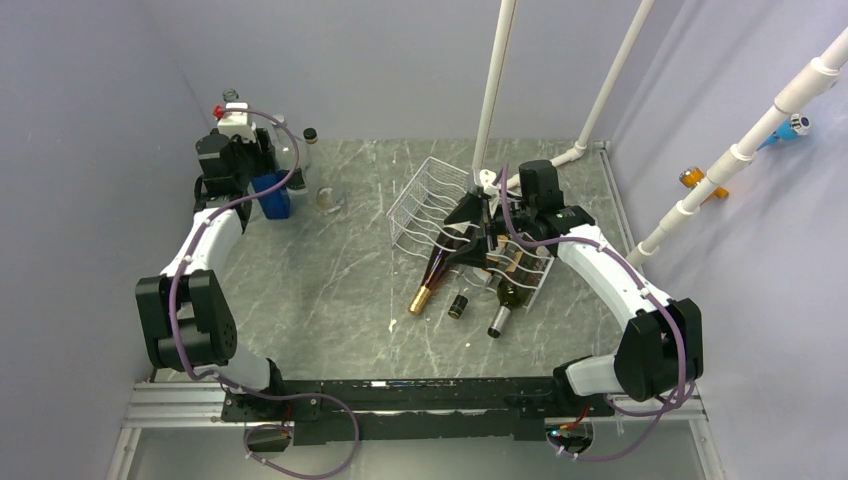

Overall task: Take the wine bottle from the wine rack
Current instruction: Place the wine bottle at the center of the board.

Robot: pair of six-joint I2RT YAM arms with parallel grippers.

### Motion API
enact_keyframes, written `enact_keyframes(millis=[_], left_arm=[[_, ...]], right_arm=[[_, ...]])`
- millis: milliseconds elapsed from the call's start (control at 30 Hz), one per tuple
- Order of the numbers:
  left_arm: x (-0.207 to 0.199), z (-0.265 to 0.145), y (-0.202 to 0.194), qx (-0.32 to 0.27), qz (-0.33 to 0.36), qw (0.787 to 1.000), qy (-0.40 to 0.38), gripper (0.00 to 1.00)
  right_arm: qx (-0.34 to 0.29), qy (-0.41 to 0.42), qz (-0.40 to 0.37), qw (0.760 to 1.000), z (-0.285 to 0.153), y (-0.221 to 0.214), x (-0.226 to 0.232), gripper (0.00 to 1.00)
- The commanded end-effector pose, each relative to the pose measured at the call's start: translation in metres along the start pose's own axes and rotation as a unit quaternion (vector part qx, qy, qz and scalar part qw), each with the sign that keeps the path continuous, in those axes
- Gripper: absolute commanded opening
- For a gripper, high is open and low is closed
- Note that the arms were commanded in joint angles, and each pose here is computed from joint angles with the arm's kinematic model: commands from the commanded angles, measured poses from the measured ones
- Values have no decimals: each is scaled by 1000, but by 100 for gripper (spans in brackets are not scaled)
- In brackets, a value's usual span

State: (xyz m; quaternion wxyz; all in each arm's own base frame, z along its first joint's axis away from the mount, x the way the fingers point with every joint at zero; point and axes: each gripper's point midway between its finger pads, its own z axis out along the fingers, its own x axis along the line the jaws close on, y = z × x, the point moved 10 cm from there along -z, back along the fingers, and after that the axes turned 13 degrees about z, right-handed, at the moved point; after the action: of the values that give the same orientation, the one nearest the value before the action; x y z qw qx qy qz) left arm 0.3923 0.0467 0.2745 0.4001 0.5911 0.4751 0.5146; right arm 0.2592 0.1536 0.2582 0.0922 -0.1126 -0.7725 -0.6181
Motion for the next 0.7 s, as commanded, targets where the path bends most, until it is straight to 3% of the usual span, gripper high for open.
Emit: enact_keyframes(millis=[0,367,667], left_arm=[[22,-2,72,-149,24,988,44,25],[23,-4,64,-117,-6,991,69,67],[26,-15,71,-102,-10,991,86,84]], right_arm=[[-15,13,-22,1000,-2,6,2,100],[-15,14,-22,1000,-2,5,2,100],[-16,14,-25,999,-2,6,4,100]])
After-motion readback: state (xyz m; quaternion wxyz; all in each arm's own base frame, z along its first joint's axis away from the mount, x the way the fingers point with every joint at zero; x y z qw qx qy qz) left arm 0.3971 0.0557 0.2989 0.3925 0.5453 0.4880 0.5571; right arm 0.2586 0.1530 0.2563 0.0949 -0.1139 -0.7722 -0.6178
